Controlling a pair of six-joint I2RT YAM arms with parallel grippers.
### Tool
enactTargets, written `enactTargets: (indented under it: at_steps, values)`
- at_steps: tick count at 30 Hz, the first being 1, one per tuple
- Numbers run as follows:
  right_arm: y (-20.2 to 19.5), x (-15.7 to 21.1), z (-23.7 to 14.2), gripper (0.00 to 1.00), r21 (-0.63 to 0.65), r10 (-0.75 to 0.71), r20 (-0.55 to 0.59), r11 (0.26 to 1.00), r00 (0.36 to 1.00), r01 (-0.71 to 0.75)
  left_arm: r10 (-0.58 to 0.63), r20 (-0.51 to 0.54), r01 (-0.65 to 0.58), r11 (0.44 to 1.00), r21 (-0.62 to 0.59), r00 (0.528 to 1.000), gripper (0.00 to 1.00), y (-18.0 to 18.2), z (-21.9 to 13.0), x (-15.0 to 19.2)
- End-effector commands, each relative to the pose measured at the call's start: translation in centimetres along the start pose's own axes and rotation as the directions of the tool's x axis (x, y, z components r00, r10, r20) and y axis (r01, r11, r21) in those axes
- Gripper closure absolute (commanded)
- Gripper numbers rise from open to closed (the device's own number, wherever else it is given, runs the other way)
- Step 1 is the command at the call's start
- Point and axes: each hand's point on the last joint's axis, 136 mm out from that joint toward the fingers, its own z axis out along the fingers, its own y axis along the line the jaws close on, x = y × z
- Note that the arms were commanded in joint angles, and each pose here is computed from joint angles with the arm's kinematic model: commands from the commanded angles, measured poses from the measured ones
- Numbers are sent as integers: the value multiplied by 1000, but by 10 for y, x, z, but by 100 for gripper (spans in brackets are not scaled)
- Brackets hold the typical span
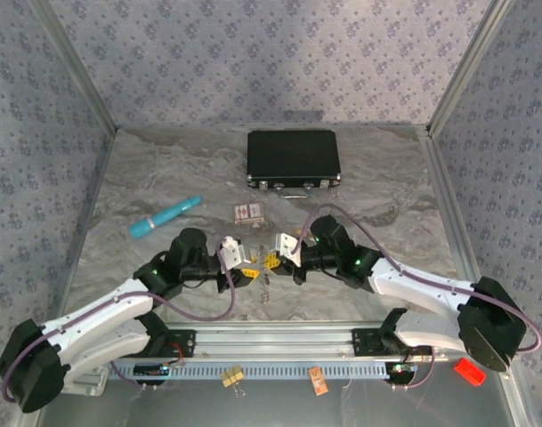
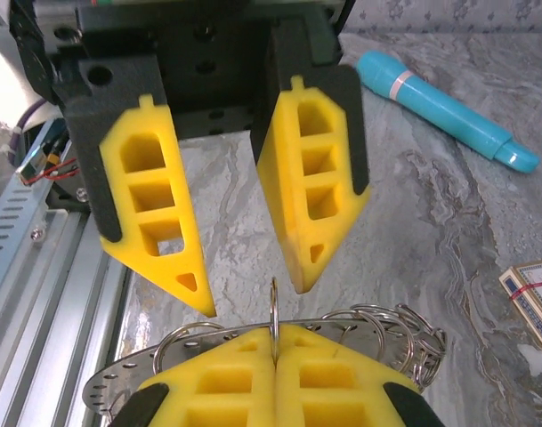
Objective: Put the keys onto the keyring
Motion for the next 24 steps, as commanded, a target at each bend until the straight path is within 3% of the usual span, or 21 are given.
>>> enactTargets:
  at_steps: [1,19,24]
  values:
    - [4,-21,-7,100,-26,-12,89,1000,996,14,8,145,-2,999,-41,989,68,6,-6,-29]
    - [13,-23,-3,100,-60,-28,86,998,996,34,18,245,-30,999,45,969,80,-10,-7,-38]
    - [14,-23,-1,100,-69,-27,84,997,996,33,29,250,-40,998,39,968,90,-10,-7,-39]
